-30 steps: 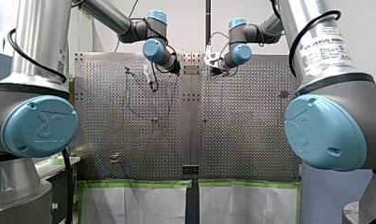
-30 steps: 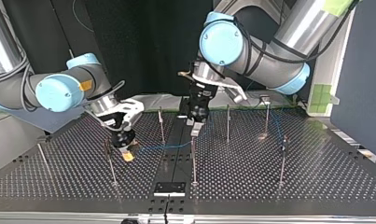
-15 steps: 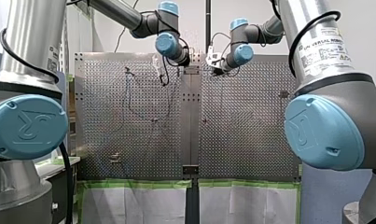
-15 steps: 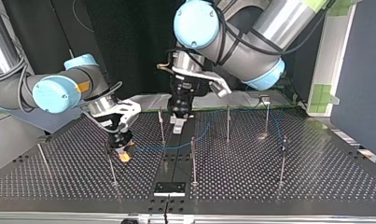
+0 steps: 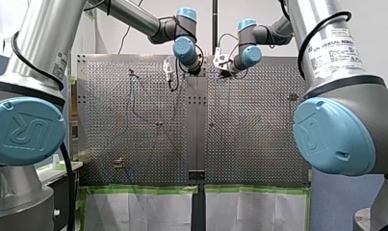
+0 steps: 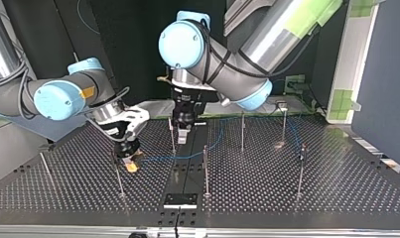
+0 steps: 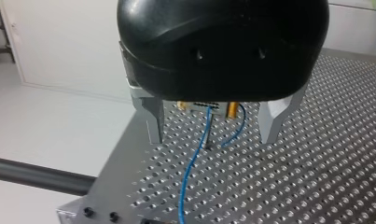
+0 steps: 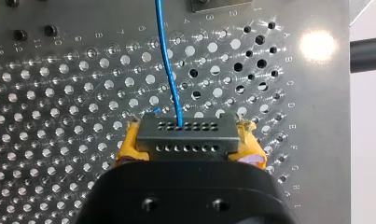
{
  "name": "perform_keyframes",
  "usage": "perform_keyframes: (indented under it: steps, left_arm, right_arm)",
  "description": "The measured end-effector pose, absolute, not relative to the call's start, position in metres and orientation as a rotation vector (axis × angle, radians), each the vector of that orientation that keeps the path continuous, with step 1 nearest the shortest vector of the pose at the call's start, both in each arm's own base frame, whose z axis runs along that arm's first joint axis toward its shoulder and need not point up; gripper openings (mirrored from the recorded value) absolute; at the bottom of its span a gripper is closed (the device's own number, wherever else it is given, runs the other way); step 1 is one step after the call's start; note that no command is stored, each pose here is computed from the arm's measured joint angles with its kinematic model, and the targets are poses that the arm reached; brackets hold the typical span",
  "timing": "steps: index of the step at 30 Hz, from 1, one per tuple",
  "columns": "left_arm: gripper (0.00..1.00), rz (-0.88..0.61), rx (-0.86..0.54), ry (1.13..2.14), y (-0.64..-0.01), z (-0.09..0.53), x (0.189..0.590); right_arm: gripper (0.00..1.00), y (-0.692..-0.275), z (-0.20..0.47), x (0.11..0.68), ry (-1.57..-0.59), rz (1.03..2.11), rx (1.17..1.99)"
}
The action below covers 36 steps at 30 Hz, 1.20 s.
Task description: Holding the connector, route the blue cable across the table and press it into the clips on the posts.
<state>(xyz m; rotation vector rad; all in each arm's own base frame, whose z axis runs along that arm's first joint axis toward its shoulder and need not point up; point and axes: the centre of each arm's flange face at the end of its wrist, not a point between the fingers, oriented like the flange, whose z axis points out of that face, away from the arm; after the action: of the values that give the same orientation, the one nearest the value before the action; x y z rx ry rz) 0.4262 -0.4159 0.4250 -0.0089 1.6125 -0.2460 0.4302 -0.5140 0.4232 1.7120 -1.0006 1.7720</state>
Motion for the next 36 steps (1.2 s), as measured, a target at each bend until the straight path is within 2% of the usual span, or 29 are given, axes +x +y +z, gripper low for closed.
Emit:
perform_keyframes:
  steps: [6,16,26,36]
  left_arm:
    - [1.0,-0.208,-0.029,1.608,-0.429,0.422,0.439]
    - [1.0,-0.201,-0.091,1.543,-0.431,0.455,0.459]
    - [1.0,-0.176,-0.085,1.572,-0.443,0.432,0.481]
    - [1.0,-0.147,-0.127,1.549,-0.437,0.433,0.494]
  right_arm:
    - [0.0,-0.514,0.423,0.43,-1.001,1.772,1.712]
    - [0.0,-0.514,0.423,0.43,-1.001,1.772,1.713]
    - [0.0,-0.514,0.423,0.43,-1.002,1.771,1.714]
    - [0.0,-0.514,0.423,0.43,-1.002,1.771,1.713]
